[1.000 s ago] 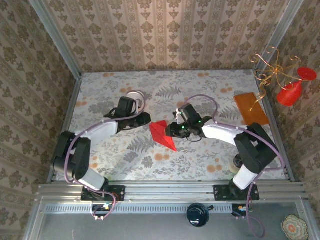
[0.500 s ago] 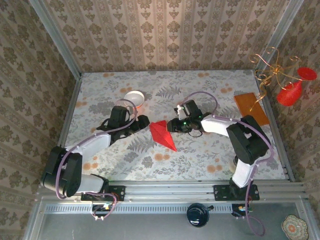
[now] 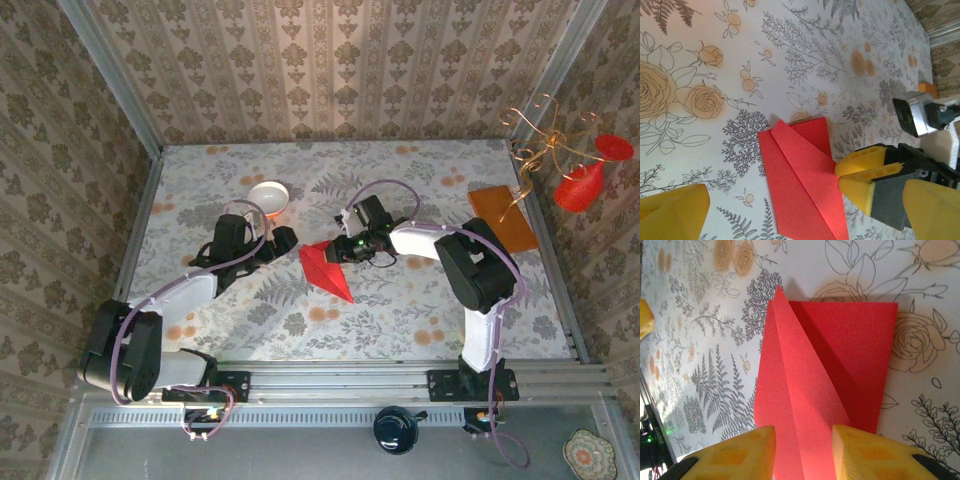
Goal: Fold a paper plane with a square sheet of paper (pick it up from the middle)
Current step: Turn over the paper at the center of the table, then move the paper to the center of the table.
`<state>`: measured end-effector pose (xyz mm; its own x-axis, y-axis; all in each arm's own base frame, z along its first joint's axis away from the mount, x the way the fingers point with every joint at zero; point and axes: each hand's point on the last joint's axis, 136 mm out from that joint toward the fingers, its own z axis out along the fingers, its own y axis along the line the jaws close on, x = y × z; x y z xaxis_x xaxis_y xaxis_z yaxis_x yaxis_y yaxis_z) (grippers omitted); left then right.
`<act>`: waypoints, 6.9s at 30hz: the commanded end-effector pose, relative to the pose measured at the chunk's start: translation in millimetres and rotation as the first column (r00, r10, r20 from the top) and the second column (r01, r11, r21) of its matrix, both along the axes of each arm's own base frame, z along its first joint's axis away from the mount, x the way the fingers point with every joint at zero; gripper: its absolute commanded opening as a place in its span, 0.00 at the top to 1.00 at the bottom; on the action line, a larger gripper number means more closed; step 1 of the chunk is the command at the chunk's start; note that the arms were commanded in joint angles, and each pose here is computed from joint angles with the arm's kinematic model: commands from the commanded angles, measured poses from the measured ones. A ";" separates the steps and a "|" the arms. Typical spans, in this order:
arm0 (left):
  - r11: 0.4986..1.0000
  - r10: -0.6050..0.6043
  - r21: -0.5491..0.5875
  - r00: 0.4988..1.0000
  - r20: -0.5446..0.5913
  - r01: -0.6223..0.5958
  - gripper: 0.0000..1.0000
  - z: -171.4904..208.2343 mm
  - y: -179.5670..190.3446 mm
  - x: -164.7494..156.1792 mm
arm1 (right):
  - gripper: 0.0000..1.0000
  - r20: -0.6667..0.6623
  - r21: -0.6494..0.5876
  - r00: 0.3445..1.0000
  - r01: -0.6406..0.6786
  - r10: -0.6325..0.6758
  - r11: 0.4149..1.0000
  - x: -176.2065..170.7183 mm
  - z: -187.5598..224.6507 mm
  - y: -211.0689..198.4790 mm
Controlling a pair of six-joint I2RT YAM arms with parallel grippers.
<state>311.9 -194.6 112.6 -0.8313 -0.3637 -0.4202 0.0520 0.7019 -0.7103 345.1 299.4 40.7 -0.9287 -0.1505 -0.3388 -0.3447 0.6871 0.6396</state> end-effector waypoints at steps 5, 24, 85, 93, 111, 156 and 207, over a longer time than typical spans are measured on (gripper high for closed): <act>1.000 -0.025 -0.003 0.999 0.042 0.025 0.00 7.0 -0.7 0.9 | 0.59 0.040 -0.014 0.999 0.027 -0.027 1.000 1.8 4.6 -7.3; 1.000 -0.030 -0.004 0.999 0.020 0.030 0.00 1.3 -2.1 0.5 | 0.72 0.043 -0.018 0.998 0.041 -0.040 0.999 3.2 2.3 -10.6; 0.819 -0.236 -0.407 0.884 0.404 0.404 0.68 140.5 -88.3 -22.6 | 0.93 0.016 0.678 0.978 0.141 -0.207 0.721 18.7 221.4 7.6; 0.821 -0.235 -0.398 0.877 0.419 0.410 0.79 140.8 -88.3 -21.1 | 0.89 -0.010 0.667 0.976 0.169 -0.218 0.726 21.0 211.8 2.7; 0.957 -0.245 -0.090 0.935 0.255 0.275 0.89 80.3 -64.7 -1.2 | 0.48 0.110 0.391 0.886 0.378 -0.450 0.839 25.3 182.3 -79.2; 0.051 -0.321 0.969 0.923 -0.214 0.242 0.76 -88.5 -77.1 37.7 | 0.45 0.187 0.100 0.635 0.747 -0.750 0.657 -6.0 132.5 -216.7; 0.917 -0.191 0.265 0.912 -0.364 0.298 0.57 -91.4 -62.3 23.5 | 0.42 -0.005 0.008 0.765 0.644 -0.644 0.765 11.4 64.9 -119.3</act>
<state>348.3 -250.9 31.0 -0.9705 -0.0170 -0.2406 0.0931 0.8938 -0.4387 361.2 174.6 121.7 -0.7664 0.4850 -0.4212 0.1068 0.7428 0.6610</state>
